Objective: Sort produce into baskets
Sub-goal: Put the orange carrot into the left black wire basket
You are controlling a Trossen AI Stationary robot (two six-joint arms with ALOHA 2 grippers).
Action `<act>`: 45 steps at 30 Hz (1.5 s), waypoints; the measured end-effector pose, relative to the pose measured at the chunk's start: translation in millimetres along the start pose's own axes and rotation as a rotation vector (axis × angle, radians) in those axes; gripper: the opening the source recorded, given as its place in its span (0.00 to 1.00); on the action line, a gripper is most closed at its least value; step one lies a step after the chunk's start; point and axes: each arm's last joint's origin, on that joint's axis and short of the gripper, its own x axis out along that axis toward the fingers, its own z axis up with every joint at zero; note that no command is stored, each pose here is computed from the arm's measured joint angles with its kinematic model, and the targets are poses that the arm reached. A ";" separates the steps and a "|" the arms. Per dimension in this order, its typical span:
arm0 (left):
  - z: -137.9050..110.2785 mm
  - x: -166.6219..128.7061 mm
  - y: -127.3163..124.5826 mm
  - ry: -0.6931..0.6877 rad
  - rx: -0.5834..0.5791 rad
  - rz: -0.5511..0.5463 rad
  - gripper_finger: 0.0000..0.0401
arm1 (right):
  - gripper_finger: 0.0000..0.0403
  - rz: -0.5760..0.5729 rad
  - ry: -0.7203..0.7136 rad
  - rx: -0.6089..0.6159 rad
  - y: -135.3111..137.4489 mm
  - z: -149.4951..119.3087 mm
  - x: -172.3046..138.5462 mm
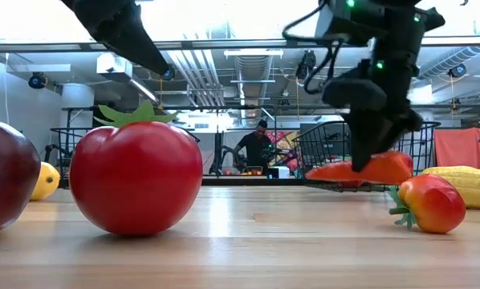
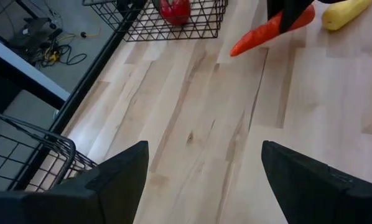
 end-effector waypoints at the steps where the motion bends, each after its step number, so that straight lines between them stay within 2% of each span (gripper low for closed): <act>1: 0.7 0.2 -0.4 -0.008 0.000 -0.003 0.73 | 0.27 0.002 -0.018 -0.012 2.0 1.9 -2.0; 8: -1.4 1.8 -17.8 -0.204 0.078 -0.086 0.73 | 0.29 0.111 -0.233 -0.164 26.1 6.2 -9.6; 15: -11.9 8.7 -23.8 -0.378 -0.019 -0.199 0.73 | 0.28 0.169 -0.542 -0.324 50.3 0.8 -17.7; 22: -23.7 10.6 -20.8 -0.578 -0.126 -0.235 0.73 | 0.28 0.194 -0.768 -0.404 65.8 3.6 -31.3; 28: -33.2 11.8 -14.5 -0.642 -0.222 -0.176 0.73 | 0.28 0.241 -0.890 -0.458 73.8 10.0 -40.9; 32: -32.7 10.3 -13.5 -0.674 -0.250 -0.187 0.73 | 0.29 0.342 -1.000 -0.517 81.4 15.2 -53.2; 38: -20.8 4.4 -17.5 -0.727 -0.198 -0.315 0.73 | 0.28 0.422 -1.091 -0.640 86.4 17.9 -62.5; 41: -13.5 1.3 -17.8 -0.749 -0.185 -0.322 0.73 | 0.29 0.471 -1.099 -0.704 88.2 17.1 -64.0; 45: -5.9 -2.5 -18.7 -0.780 -0.149 -0.350 0.73 | 0.29 0.474 -1.095 -0.718 88.3 16.6 -63.7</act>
